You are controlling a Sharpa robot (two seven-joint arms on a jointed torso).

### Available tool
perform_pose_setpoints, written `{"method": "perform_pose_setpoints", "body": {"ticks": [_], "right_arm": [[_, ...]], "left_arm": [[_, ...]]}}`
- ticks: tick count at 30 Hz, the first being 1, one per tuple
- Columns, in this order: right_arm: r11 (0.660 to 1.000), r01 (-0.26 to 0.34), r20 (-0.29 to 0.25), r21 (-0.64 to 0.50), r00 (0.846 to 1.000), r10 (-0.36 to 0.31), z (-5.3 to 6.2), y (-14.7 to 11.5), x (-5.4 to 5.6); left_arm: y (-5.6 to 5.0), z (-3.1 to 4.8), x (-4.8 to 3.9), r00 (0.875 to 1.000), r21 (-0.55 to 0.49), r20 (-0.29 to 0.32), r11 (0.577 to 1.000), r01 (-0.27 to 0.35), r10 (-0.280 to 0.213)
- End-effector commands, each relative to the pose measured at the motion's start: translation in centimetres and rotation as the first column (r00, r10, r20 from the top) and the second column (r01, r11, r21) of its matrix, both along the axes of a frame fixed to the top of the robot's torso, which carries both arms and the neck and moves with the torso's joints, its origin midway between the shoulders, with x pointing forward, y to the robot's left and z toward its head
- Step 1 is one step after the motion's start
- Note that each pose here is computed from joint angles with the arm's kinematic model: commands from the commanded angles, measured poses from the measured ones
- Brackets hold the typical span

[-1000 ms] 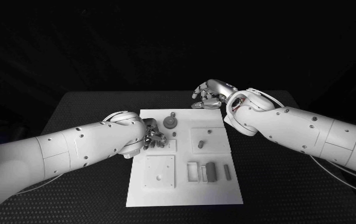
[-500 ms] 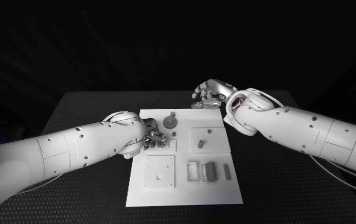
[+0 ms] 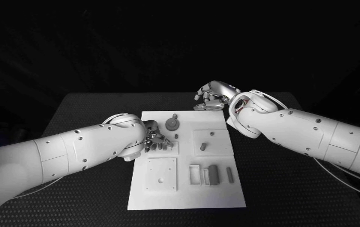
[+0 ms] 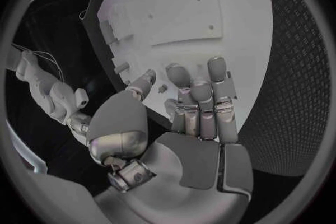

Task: Assemble the parts on the task board

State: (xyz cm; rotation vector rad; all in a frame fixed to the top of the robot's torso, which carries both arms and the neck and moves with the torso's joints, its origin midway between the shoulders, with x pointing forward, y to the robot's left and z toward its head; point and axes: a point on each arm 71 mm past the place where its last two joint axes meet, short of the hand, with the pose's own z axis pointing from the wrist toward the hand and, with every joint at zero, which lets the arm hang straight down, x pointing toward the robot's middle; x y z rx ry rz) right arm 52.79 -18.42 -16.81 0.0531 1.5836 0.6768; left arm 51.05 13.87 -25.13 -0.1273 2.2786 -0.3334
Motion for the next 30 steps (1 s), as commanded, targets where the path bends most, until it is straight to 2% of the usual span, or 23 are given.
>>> {"method": "perform_pose_setpoints", "body": {"ticks": [1, 5, 8, 10, 11, 15, 18, 20, 21, 23, 24, 25, 26, 28, 30], "right_arm": [[1.000, -0.011, 0.002, 0.002, 1.000, 0.011, 0.0, 0.1, 0.0], [1.000, -0.009, 0.003, 0.002, 1.000, 0.009, 0.0, 0.0, 0.0], [1.000, -0.007, 0.003, 0.001, 1.000, 0.007, 0.0, -0.1, 0.1], [1.000, -0.006, 0.001, 0.002, 1.000, 0.006, 0.0, -0.2, 0.1], [1.000, -0.006, 0.001, 0.005, 1.000, 0.006, 0.0, -0.2, 0.1], [1.000, 0.000, 0.002, 0.007, 1.000, 0.000, 0.0, -0.4, 0.2], [1.000, 0.001, 0.002, 0.008, 1.000, -0.001, 0.0, -0.4, 0.2], [1.000, 0.001, 0.001, 0.008, 1.000, -0.001, 0.0, -0.4, 0.2], [1.000, 0.001, 0.001, 0.008, 1.000, -0.001, 0.0, -0.4, 0.2], [1.000, 0.003, 0.001, 0.008, 1.000, -0.003, 0.0, -0.5, 0.2], [1.000, 0.003, 0.001, 0.008, 1.000, -0.003, 0.0, -0.5, 0.2], [1.000, 0.003, 0.001, 0.008, 1.000, -0.003, 0.0, -0.5, 0.2], [1.000, 0.004, 0.000, 0.007, 1.000, -0.004, 0.0, -0.5, 0.2], [1.000, 0.003, 0.000, 0.007, 1.000, -0.003, 0.0, -0.5, 0.2], [1.000, 0.001, 0.000, 0.008, 1.000, -0.001, 0.0, -0.4, 0.2]], "left_arm": [[0.0, 0.18, -0.02, 1.000, -0.028, 0.019, 1.000, -0.003, 0.003], [0.3, 0.45, -0.04, 0.999, -0.041, 0.032, 0.999, -0.013, 0.014], [0.5, 0.99, -0.01, 0.998, -0.087, 0.051, 0.996, -0.023, 0.027], [0.4, 2.16, 0.50, 0.995, -0.157, 0.080, 0.987, -0.045, 0.058], [0.3, 2.46, 0.52, 0.995, -0.187, 0.091, 0.982, -0.033, 0.051], [0.7, 3.91, 1.14, 0.986, -0.271, 0.144, 0.962, -0.043, 0.085], [1.4, 5.24, 1.88, 0.977, -0.353, 0.171, 0.934, -0.060, 0.127], [2.2, 6.12, 2.48, 0.966, -0.377, 0.205, 0.923, -0.070, 0.157], [2.3, 6.27, 2.60, 0.965, -0.380, 0.211, 0.922, -0.069, 0.159], [3.3, 6.89, 3.34, 0.952, -0.383, 0.238, 0.920, -0.088, 0.190], [4.2, 7.09, 3.96, 0.940, -0.356, 0.266, 0.928, -0.112, 0.215], [4.2, 7.09, 4.04, 0.938, -0.351, 0.269, 0.929, -0.114, 0.217], [4.9, 7.01, 4.63, 0.933, -0.316, 0.282, 0.940, -0.130, 0.224], [5.6, 6.69, 5.40, 0.933, -0.281, 0.264, 0.945, -0.167, 0.243], [5.7, 6.33, 5.88, 0.941, -0.249, 0.236, 0.951, -0.181, 0.241]]}}
